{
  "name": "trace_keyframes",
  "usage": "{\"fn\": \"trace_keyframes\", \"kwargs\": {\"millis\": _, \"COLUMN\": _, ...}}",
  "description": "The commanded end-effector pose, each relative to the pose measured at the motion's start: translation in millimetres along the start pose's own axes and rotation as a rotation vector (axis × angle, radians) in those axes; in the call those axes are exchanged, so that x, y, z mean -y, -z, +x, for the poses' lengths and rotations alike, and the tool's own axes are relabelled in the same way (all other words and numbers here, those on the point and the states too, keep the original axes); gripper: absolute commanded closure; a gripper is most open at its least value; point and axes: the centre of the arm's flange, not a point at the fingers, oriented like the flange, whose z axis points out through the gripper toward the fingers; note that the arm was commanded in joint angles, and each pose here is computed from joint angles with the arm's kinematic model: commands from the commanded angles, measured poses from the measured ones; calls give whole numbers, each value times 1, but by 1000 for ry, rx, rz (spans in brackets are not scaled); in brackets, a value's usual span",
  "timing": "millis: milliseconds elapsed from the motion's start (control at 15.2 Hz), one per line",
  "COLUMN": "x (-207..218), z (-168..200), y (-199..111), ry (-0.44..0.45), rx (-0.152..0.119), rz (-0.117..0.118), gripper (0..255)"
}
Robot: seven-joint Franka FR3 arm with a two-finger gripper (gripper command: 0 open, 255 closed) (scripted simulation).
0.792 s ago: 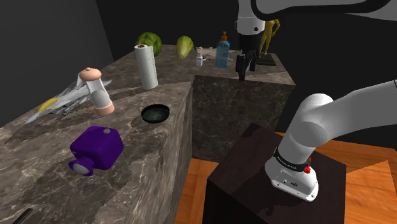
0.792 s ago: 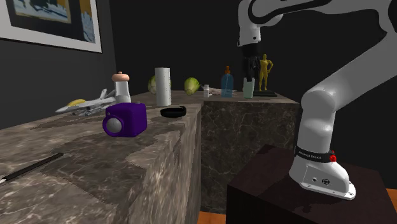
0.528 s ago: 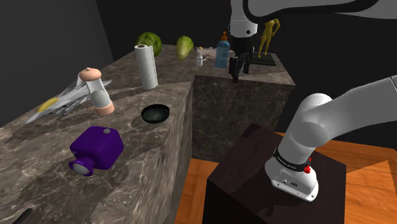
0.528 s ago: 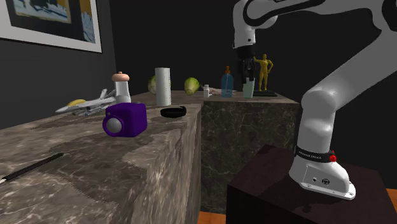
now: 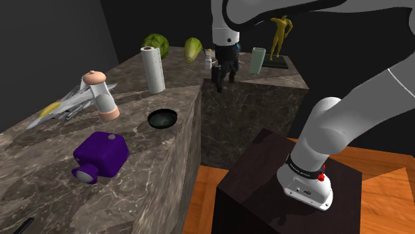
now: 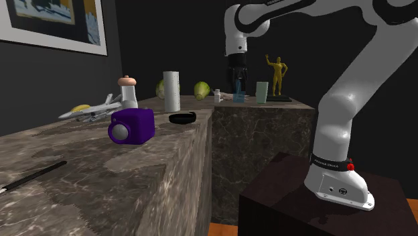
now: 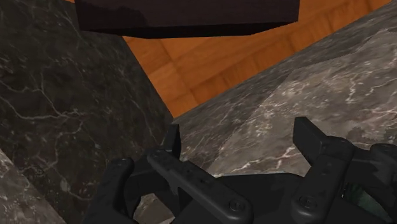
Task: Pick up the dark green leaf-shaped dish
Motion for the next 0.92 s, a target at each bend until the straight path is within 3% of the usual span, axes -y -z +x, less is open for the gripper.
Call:
{"fn": "trace_keyframes", "kwargs": {"millis": 0, "x": 16, "z": 19, "y": -7, "ry": 10, "rx": -4, "rz": 16, "gripper": 0}}
{"fn": "trace_keyframes", "kwargs": {"millis": 858, "x": 126, "z": 133, "y": -25, "ry": 79, "rx": -24, "rz": 109, "gripper": 0}}
